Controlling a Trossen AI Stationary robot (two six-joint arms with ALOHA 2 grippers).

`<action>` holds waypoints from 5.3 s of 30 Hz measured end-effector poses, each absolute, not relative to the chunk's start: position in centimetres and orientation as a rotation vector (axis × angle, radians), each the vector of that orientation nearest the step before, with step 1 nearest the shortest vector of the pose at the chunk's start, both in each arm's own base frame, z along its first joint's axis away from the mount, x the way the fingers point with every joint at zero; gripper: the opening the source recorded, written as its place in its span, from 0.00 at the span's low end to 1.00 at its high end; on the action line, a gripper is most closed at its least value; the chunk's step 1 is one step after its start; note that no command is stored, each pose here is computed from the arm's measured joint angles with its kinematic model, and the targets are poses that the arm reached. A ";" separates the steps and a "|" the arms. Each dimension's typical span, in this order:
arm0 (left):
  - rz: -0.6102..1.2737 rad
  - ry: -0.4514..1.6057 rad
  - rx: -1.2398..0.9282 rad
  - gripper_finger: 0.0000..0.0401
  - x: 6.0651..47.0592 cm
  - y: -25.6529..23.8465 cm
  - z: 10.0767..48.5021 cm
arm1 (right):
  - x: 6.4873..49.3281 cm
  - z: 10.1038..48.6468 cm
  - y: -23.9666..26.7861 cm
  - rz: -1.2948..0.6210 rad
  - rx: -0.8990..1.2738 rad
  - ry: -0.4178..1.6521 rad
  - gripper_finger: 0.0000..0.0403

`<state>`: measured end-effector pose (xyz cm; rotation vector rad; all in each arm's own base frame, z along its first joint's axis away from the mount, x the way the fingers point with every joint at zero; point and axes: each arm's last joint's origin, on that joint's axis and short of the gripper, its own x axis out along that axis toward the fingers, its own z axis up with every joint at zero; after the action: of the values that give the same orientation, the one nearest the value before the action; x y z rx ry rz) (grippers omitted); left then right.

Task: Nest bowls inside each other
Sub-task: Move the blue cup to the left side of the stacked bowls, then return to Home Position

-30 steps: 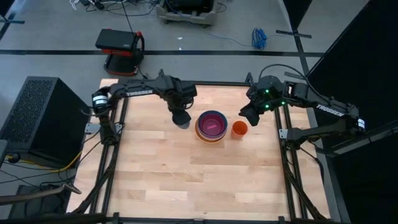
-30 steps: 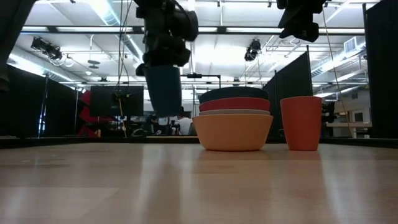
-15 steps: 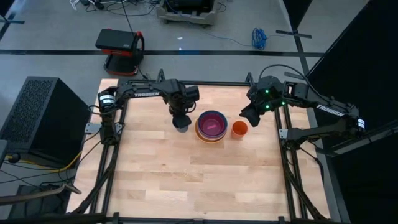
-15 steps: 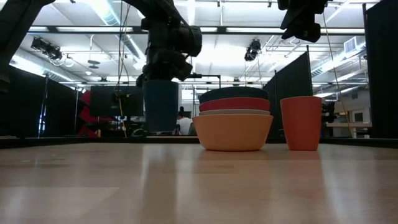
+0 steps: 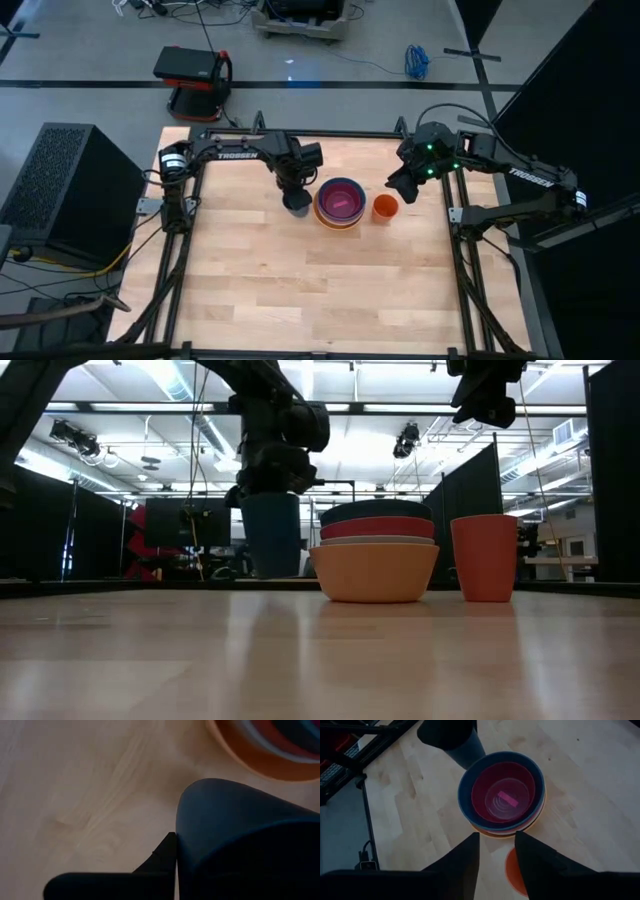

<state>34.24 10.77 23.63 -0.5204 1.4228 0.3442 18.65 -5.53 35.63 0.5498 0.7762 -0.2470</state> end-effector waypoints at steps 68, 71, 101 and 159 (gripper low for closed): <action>0.324 1.493 -0.540 0.27 36.8 9.4 21.5 | 18.6 35.6 -5.6 -0.245 0.535 0.777 0.28; 0.321 1.476 -0.538 0.16 37.0 9.5 22.1 | 18.6 35.6 -5.7 -0.253 0.538 0.774 0.29; 0.304 1.468 -0.512 0.59 35.8 9.5 24.5 | 18.5 35.6 -6.0 -0.257 0.540 0.772 0.30; 0.033 -0.042 -0.318 0.47 19.4 2.7 44.5 | 14.0 46.0 -2.6 0.169 0.470 -0.123 0.30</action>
<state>19.40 2.68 44.46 -0.3179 -0.0420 0.0325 14.01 -2.57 46.00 0.4697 -0.1234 0.1692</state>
